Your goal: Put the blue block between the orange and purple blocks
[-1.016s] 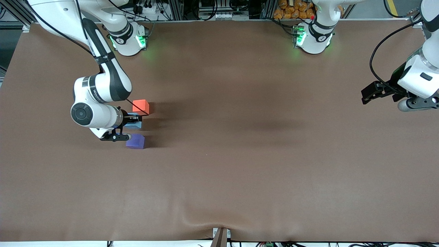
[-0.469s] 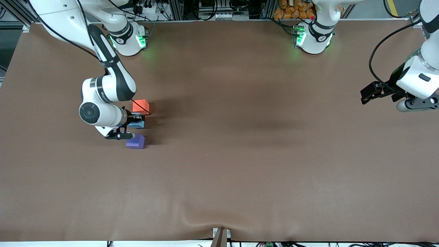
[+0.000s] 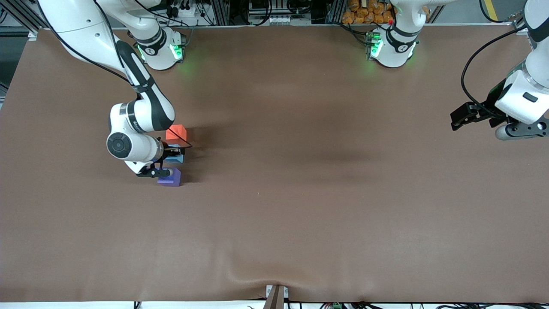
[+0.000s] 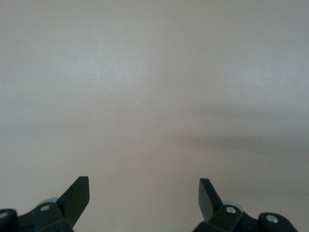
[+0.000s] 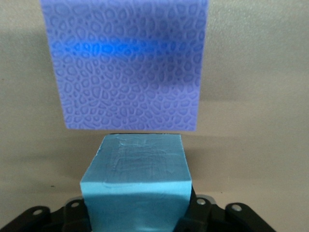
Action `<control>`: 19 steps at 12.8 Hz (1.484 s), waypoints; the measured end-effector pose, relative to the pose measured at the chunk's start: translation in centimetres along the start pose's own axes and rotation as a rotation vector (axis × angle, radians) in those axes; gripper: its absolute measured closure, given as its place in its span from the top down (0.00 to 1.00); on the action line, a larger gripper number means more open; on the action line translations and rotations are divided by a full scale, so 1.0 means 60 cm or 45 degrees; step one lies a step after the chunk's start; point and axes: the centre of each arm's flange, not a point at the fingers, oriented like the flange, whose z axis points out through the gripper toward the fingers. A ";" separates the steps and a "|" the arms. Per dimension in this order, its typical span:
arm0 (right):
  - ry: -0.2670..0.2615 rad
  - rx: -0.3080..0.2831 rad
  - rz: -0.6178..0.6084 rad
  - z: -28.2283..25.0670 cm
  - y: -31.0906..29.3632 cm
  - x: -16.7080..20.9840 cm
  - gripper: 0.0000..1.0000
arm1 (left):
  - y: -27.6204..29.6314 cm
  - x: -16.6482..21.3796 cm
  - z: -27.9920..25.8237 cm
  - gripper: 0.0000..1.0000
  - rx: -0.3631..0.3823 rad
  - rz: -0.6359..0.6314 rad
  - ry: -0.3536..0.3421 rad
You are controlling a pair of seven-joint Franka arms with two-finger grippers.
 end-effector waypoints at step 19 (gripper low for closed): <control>0.343 0.000 -0.006 -0.742 0.211 -0.209 1.00 | 0.008 -0.015 -0.039 1.00 -0.050 0.001 0.014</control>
